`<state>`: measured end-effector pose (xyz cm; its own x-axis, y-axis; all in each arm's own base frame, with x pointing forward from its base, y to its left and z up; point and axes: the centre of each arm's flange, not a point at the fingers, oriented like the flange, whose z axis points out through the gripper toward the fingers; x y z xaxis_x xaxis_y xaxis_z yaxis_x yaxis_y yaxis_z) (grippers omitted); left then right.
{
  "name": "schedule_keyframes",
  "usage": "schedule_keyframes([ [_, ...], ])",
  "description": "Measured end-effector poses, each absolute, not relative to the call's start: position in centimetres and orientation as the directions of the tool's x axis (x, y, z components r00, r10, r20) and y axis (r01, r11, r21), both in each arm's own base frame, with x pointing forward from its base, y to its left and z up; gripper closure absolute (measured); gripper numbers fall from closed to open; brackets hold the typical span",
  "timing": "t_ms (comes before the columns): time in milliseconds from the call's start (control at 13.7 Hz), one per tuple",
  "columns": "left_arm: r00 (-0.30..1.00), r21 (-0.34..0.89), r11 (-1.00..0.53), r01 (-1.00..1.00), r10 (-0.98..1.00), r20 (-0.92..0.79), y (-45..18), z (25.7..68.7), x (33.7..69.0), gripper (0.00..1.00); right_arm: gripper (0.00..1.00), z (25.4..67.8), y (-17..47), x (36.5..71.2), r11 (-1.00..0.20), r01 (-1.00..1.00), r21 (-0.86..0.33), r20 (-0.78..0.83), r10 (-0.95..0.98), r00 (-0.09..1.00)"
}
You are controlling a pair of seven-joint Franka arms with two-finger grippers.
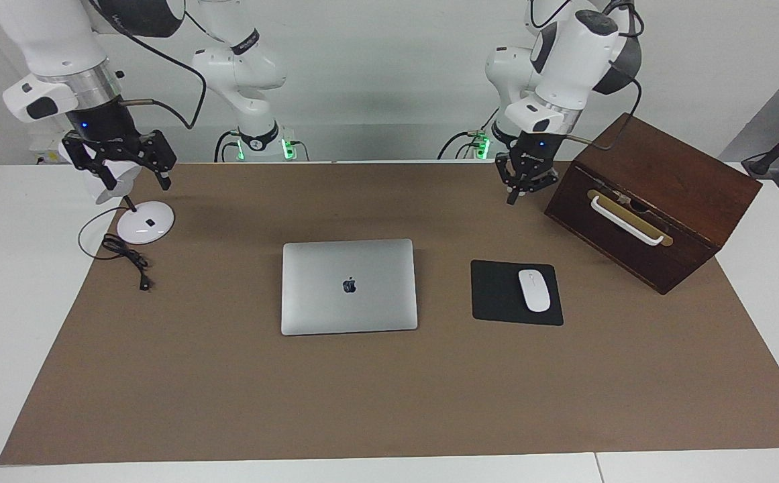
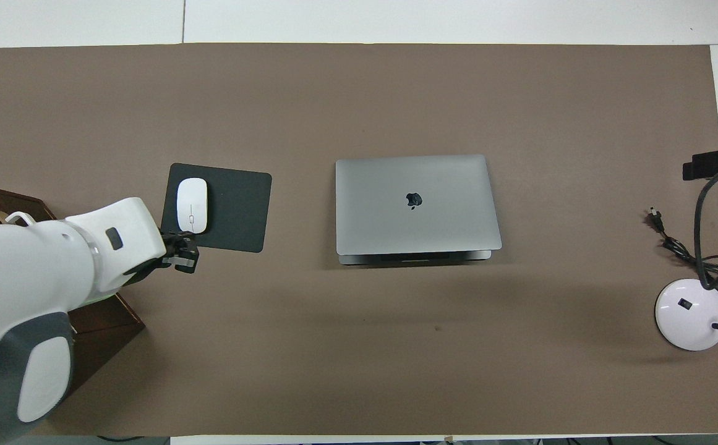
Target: Close laptop with both arms
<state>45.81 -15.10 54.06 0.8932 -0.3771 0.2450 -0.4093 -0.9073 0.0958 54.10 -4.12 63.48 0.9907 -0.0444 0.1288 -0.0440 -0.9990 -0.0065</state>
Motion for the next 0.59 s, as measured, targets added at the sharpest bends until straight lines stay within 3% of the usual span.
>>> schedule_keyframes([
  [512, 0.933, 0.062, -0.940, -0.336, -0.324, 0.157, -7.3, 58.8, 47.2, 0.99, 0.00, 63.4, -4.1, 54.1, -0.999, -0.044, -0.007, 0.125, -0.044, 0.991],
  [585, 0.939, 0.062, -0.945, -0.321, -0.309, 0.151, -6.4, 59.1, 47.3, 0.90, 0.00, 63.4, -4.1, 54.1, -0.999, -0.044, -0.007, 0.125, -0.044, 0.991],
])
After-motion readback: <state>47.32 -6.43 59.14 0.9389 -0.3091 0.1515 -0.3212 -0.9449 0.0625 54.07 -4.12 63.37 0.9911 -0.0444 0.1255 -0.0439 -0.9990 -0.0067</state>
